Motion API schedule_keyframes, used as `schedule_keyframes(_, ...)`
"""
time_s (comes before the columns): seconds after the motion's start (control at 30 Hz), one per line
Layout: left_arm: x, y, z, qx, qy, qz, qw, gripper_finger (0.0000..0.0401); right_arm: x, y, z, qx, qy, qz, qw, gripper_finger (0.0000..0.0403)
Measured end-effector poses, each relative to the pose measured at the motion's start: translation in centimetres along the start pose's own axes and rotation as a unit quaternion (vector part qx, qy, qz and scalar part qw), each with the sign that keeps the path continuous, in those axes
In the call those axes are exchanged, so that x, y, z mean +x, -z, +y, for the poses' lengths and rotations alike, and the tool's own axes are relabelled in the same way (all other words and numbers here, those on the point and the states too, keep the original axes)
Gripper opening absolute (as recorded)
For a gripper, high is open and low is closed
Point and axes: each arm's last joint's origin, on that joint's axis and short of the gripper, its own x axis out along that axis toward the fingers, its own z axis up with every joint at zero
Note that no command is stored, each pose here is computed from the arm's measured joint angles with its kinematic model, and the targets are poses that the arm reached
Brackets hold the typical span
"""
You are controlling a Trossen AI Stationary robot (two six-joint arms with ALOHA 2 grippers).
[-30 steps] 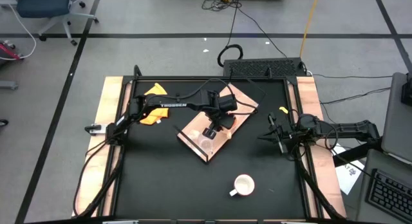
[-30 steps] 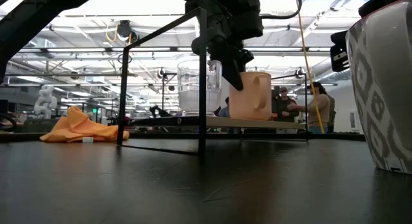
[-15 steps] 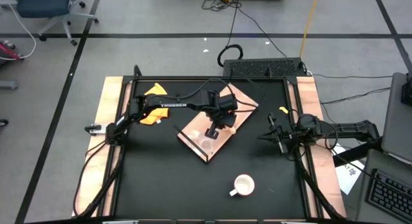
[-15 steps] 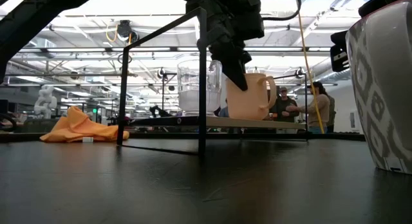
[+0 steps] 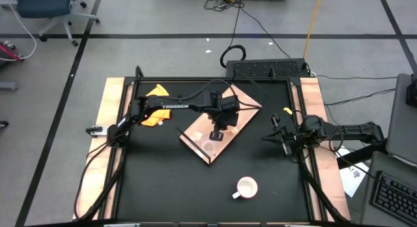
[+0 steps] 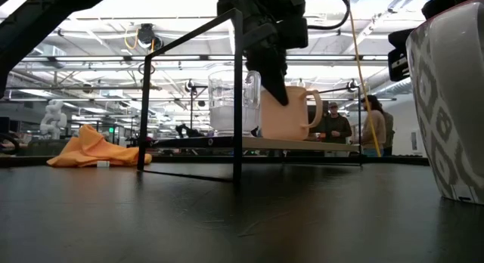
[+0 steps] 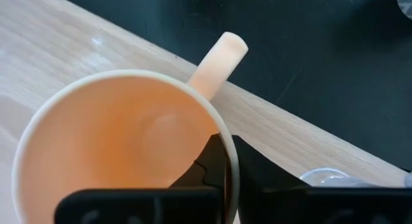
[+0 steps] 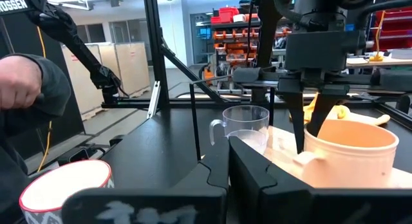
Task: Stack small to large cups/mugs on shelf
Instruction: Put the orange mug on the shelf
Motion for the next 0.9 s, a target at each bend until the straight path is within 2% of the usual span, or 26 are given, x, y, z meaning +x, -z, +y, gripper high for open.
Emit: schedule_keyframes(0.9,0.2,0.1,-1.6,-0.027,0.002,0.036,0.999,0.0012,0.0,0.0,0.0,0.004,0.000,0.001,1.000,0.0000)
